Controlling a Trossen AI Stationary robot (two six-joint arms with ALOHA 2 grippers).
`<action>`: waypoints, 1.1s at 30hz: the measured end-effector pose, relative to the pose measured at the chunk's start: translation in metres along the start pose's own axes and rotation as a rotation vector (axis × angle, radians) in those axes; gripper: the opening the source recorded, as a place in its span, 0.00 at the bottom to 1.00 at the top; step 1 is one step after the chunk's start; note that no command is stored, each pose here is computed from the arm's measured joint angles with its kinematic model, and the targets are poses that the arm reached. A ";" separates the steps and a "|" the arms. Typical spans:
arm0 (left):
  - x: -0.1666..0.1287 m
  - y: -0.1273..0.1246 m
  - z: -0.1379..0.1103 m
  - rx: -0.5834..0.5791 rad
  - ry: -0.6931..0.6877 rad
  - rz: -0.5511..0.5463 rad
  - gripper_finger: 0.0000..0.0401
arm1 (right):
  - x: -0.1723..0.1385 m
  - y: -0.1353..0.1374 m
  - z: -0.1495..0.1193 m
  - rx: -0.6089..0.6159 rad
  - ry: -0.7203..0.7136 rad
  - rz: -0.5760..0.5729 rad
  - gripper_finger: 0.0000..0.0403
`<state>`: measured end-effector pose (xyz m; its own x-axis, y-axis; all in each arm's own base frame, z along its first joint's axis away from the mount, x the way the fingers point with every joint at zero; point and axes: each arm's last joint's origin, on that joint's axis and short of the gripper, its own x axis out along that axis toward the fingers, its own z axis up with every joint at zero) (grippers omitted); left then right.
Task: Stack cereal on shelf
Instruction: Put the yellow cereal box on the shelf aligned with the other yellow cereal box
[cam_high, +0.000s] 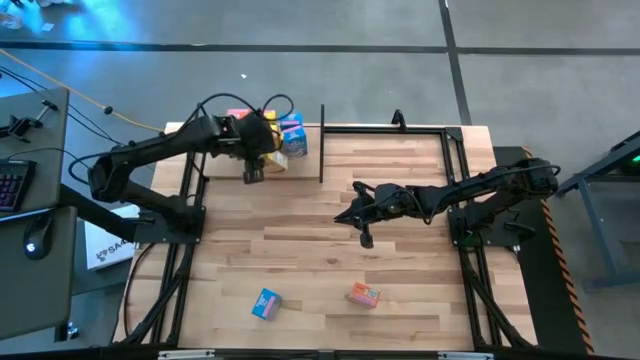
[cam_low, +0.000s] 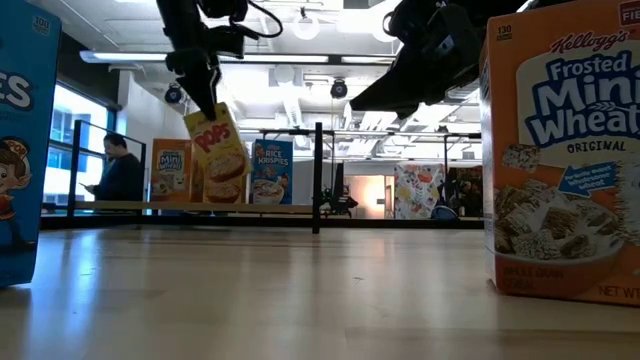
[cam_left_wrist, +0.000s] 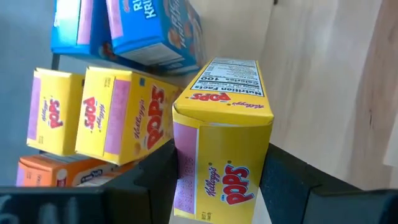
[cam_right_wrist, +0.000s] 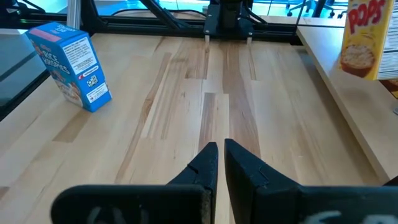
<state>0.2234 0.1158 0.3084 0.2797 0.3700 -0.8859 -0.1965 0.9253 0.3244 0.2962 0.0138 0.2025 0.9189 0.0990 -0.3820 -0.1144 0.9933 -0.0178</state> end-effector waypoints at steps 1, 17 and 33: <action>0.000 0.001 0.000 -0.003 0.001 0.001 0.45 | 0.000 0.000 0.000 -0.002 0.000 0.000 0.04; 0.039 0.004 0.008 0.045 0.148 -0.013 0.58 | 0.000 0.000 0.000 0.003 0.000 0.000 0.04; -0.007 0.009 0.012 0.027 0.037 0.076 0.68 | 0.000 0.000 0.000 0.003 0.001 0.000 0.04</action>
<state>0.2308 0.1221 0.3217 0.2300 0.4364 -0.8699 -0.1900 0.8968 0.3997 0.2961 0.0138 0.2025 0.9186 0.0990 -0.3826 -0.1134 0.9934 -0.0153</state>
